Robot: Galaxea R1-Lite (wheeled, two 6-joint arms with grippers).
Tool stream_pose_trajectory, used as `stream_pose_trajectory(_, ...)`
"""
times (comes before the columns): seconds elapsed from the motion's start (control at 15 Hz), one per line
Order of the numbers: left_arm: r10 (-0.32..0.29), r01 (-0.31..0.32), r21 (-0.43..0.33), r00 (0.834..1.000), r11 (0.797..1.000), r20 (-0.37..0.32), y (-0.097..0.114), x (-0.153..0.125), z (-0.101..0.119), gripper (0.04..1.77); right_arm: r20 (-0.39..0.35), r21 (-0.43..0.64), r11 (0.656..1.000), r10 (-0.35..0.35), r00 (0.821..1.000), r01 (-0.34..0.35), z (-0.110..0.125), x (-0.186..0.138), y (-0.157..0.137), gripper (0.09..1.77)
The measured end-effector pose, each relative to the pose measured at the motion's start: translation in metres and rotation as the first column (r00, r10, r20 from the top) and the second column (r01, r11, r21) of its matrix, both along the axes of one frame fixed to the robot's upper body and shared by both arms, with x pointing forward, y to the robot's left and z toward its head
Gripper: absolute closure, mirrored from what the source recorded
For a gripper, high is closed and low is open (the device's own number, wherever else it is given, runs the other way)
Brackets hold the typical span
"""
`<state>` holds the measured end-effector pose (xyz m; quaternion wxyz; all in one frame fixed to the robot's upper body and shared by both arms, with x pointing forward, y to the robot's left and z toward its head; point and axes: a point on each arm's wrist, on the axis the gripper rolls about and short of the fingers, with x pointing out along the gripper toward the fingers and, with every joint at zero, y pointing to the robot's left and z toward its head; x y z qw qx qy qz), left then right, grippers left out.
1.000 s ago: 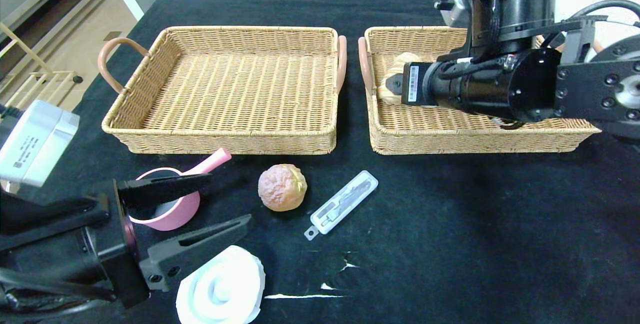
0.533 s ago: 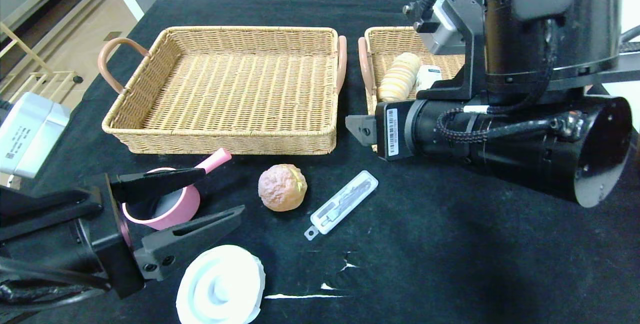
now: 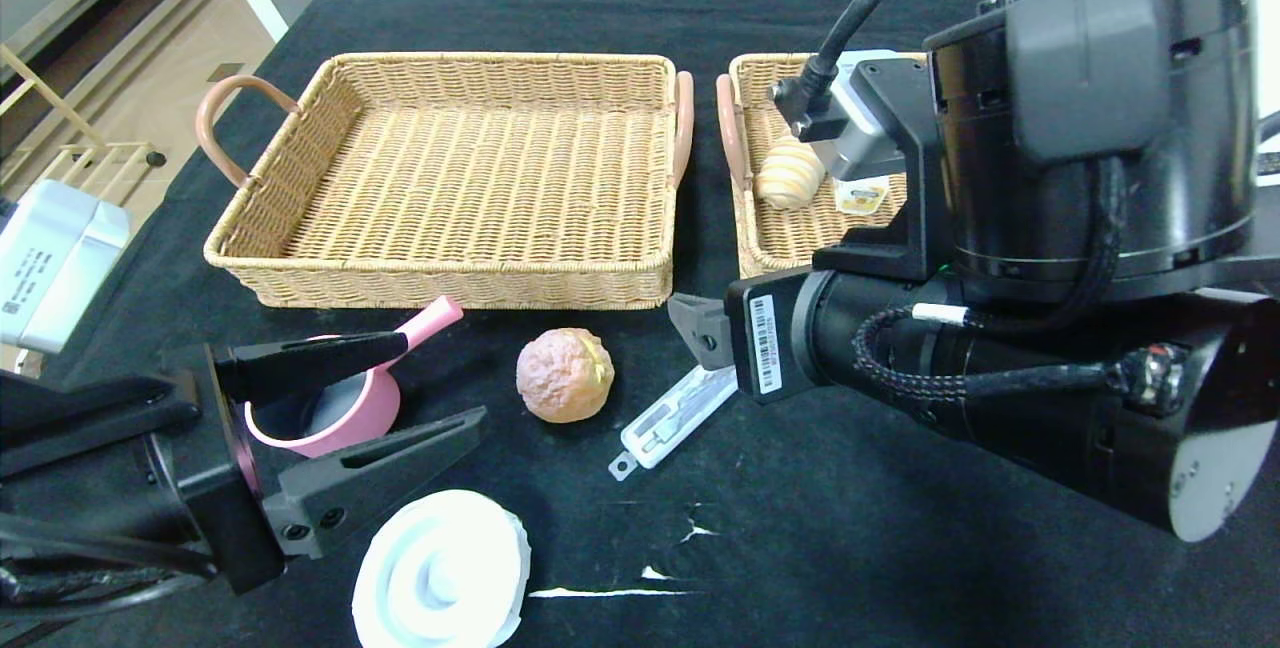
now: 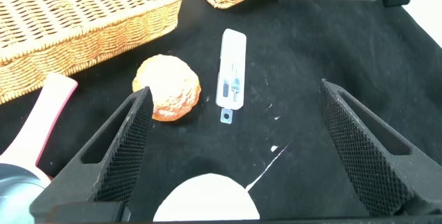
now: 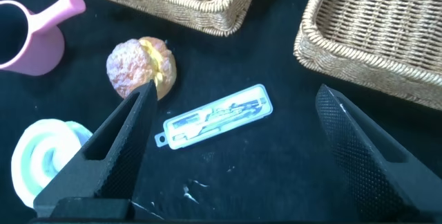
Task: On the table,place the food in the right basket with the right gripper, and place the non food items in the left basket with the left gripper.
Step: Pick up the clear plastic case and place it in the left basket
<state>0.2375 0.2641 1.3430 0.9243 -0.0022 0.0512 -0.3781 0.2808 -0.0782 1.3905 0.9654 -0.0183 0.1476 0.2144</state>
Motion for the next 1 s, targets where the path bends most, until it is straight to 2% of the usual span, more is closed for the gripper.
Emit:
stream_pose_trajectory(0.33,0.0,0.0,0.001,1.0,1.0,0.002,0.0,0.0,0.0,0.09,-0.034,-0.03,0.999,-0.021,0.999,0.02,-0.015,-0.003,-0.001,0.16)
stream_pose_trajectory(0.53,0.001,-0.001,0.002,1.0,1.0,0.0,0.0,0.0,0.0,0.09,-0.056,-0.005,0.997,-0.074,0.996,0.074,-0.02,-0.003,-0.003,0.16)
stream_pose_trajectory(1.0,0.002,-0.002,0.005,1.0,1.0,-0.005,0.0,0.001,-0.001,0.09,-0.122,0.009,0.996,-0.082,0.989,0.084,-0.037,-0.011,-0.018,0.16)
